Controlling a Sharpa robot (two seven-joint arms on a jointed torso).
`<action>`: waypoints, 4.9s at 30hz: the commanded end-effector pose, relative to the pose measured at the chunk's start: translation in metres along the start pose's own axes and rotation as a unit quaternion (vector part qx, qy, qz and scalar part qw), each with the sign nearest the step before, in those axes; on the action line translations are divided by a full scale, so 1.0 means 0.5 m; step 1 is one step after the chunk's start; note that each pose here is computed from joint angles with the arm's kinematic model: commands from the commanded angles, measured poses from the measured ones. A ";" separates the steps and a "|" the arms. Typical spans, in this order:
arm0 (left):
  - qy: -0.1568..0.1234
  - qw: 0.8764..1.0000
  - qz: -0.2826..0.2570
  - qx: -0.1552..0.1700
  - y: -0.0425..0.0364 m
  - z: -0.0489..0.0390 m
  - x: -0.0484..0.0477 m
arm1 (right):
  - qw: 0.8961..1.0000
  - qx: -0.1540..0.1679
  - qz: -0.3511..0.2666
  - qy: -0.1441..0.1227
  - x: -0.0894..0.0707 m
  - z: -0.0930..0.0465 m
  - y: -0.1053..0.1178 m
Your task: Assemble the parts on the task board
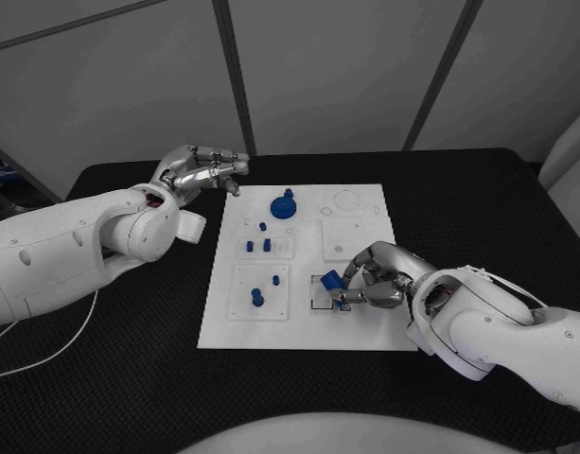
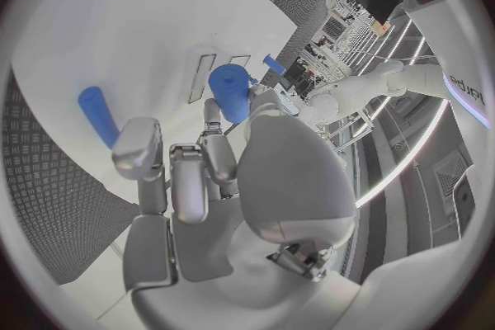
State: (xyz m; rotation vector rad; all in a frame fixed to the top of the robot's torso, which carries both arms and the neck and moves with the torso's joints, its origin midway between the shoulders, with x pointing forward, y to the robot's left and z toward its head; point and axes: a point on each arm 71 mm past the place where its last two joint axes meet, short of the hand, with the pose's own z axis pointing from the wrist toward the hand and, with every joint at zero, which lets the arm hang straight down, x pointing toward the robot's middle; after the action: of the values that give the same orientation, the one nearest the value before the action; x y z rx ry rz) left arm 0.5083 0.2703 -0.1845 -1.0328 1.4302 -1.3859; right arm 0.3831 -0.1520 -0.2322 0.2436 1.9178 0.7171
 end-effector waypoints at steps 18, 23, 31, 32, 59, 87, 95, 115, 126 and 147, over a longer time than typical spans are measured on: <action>0.006 1.000 -0.003 0.005 -0.004 0.000 0.003 | 0.999 0.008 -0.009 0.030 0.019 0.025 0.011; 0.007 1.000 -0.003 0.004 -0.003 -0.001 0.003 | 1.000 0.020 -0.003 0.013 0.014 0.029 0.004; 0.006 1.000 -0.003 0.003 -0.003 -0.001 0.003 | 1.000 0.017 -0.003 0.013 0.015 0.029 0.007; 0.006 1.000 -0.003 0.003 -0.003 -0.001 0.002 | 1.000 0.016 -0.003 0.013 0.015 0.029 0.008; 0.006 1.000 -0.003 0.002 -0.002 0.000 0.002 | 0.999 -0.010 -0.020 0.025 0.018 0.017 0.020; 0.004 1.000 -0.002 0.001 -0.002 -0.002 -0.002 | 0.999 -0.008 -0.031 0.015 0.009 0.013 0.008; 0.003 1.000 -0.002 0.001 -0.002 -0.002 -0.003 | 0.999 -0.032 0.002 -0.028 -0.021 -0.012 -0.006; 0.004 1.000 -0.003 0.001 0.001 -0.001 0.001 | 0.995 0.030 -0.078 -0.057 -0.102 -0.067 -0.120; 0.005 1.000 -0.003 0.000 0.002 -0.002 0.000 | 0.993 0.055 -0.100 -0.042 -0.094 -0.055 -0.128; 0.005 1.000 -0.003 -0.003 0.006 -0.004 -0.001 | 0.982 0.078 -0.165 -0.047 -0.088 -0.051 -0.134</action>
State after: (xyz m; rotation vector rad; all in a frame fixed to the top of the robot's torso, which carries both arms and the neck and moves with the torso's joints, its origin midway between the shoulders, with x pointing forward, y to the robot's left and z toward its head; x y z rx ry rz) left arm 0.5067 0.2724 -0.1883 -1.0415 1.4399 -1.3804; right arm 0.3907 -0.2376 -0.2309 0.0849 1.8679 0.3487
